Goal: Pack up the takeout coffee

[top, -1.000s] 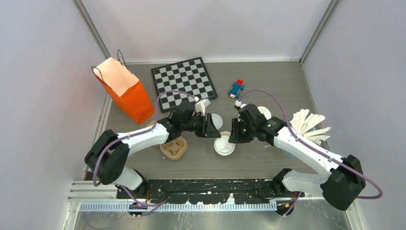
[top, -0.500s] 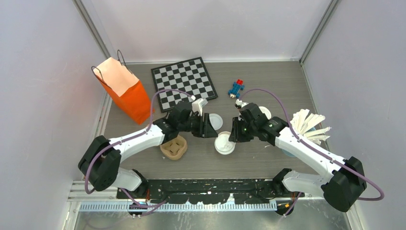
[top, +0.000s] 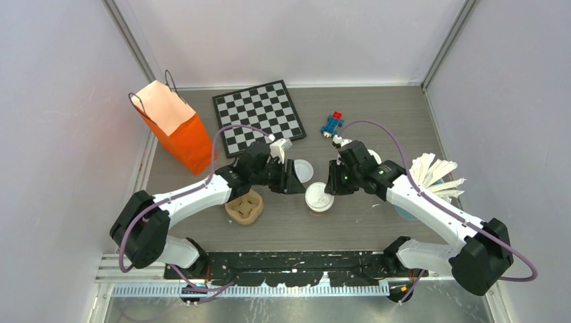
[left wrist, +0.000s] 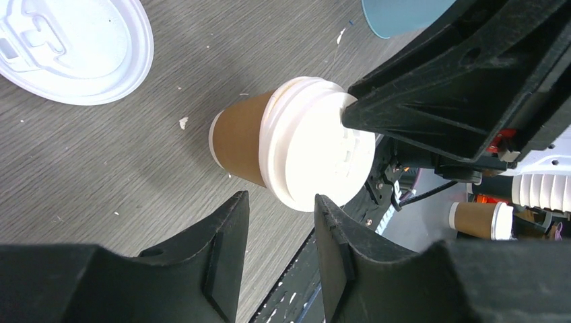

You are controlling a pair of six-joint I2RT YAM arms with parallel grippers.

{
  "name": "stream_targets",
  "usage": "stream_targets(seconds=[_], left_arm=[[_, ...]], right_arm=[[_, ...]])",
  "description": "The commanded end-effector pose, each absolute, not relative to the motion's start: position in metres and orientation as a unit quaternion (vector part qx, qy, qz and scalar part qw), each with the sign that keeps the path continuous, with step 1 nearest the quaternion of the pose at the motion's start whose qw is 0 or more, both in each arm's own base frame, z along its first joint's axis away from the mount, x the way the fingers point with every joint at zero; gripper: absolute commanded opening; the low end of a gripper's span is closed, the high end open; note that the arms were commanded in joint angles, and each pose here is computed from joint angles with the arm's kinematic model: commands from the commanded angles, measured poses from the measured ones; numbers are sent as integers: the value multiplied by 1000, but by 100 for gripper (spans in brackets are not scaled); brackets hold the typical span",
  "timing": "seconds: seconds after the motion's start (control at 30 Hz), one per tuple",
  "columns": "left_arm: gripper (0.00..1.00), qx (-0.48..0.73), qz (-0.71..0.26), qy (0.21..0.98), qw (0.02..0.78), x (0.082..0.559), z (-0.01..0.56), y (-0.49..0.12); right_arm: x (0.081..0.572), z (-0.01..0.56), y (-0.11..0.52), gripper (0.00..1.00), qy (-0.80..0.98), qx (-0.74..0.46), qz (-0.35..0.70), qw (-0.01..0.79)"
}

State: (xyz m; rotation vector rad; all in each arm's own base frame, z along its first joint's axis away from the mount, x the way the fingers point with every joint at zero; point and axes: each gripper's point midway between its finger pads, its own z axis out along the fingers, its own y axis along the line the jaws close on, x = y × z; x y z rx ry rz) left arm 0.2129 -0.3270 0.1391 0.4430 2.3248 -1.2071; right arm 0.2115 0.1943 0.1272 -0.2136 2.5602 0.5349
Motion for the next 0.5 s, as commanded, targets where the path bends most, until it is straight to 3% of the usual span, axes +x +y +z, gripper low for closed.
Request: stream_targets(seconds=[0.0, 0.47], left_arm=[[42, 170, -461, 832, 257, 218, 158, -336], [43, 164, -478, 827, 247, 219, 155, -345]], right_arm=[[228, 141, 198, 26, 933, -83, 204, 284], [235, 156, 196, 26, 920, -78, 242, 298]])
